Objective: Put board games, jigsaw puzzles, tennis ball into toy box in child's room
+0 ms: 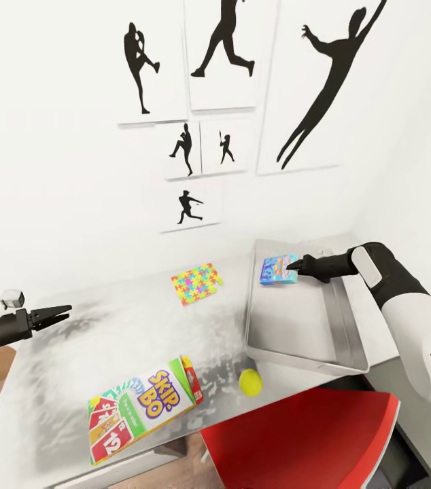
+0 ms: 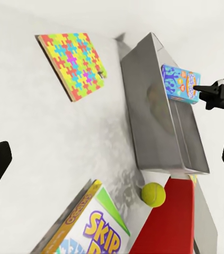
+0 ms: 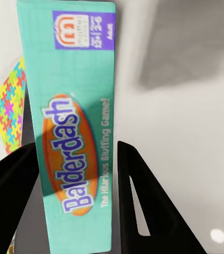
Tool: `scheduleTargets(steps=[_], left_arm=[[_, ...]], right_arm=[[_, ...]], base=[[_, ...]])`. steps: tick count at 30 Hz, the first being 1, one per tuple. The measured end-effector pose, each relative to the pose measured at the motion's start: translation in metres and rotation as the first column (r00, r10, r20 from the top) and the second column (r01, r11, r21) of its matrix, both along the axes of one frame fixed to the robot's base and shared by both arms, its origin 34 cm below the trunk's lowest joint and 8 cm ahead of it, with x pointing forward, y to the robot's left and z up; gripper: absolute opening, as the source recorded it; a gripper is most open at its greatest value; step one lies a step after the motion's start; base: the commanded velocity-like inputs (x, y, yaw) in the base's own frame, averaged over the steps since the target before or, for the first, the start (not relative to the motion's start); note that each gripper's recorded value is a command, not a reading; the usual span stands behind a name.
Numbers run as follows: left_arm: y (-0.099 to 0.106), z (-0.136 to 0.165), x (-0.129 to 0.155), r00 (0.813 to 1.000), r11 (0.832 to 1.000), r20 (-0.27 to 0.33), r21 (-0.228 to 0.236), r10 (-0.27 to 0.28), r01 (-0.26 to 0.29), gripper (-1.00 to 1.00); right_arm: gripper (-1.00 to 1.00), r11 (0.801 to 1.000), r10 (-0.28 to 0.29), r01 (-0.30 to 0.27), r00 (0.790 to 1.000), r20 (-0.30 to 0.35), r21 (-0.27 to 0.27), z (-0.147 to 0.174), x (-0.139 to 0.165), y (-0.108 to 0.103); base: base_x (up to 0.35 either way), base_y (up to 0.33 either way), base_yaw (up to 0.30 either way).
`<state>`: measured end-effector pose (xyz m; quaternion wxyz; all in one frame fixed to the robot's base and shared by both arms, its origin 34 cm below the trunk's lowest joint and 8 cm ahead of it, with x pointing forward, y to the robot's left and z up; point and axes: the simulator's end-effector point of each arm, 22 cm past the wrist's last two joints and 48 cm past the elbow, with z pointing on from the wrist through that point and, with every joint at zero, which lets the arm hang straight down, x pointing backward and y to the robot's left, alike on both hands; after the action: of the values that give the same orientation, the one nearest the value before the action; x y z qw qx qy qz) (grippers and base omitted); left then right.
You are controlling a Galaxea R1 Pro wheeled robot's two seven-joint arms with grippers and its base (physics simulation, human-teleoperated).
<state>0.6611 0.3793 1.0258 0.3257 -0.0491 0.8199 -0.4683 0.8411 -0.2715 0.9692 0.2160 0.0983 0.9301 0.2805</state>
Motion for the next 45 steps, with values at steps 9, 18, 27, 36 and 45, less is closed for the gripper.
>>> scheduleTargets(steps=[9, 18, 27, 36, 45], left_arm=[[0.000, -0.008, 0.000, 1.000, 1.000, -0.013, 0.001, 0.000, 0.000, 1.00], [0.000, -0.012, 0.001, 1.000, 1.000, -0.021, 0.001, 0.000, 0.000, 1.00], [0.000, -0.010, 0.001, 1.000, 1.000, -0.016, 0.005, -0.002, 0.002, 1.00], [0.000, -0.009, 0.002, 1.000, 1.000, -0.012, 0.008, -0.003, 0.003, 1.00], [0.000, -0.009, 0.002, 1.000, 1.000, -0.012, 0.008, -0.003, 0.003, 1.00]], right_arm=[[-1.00, 1.000, 0.000, 0.000, 1.000, -0.014, 0.000, -0.011, 0.000, 0.000], [-1.00, 1.000, 0.000, 0.000, 1.000, -0.022, -0.001, -0.016, -0.001, 0.000], [-1.00, 1.000, 0.000, 0.000, 1.000, -0.021, 0.000, -0.016, 0.000, 0.000], [1.00, 1.000, 0.000, 0.000, 1.000, -0.006, 0.001, -0.008, 0.006, 0.000], [1.00, 1.000, -0.001, 0.001, 1.000, -0.004, -0.001, -0.006, 0.007, -0.001]], base=[[0.000, 0.000, 0.000], [0.000, 0.000, 0.000], [0.000, 0.000, 0.000], [0.000, 0.000, 0.000], [0.000, 0.000, 0.000]])
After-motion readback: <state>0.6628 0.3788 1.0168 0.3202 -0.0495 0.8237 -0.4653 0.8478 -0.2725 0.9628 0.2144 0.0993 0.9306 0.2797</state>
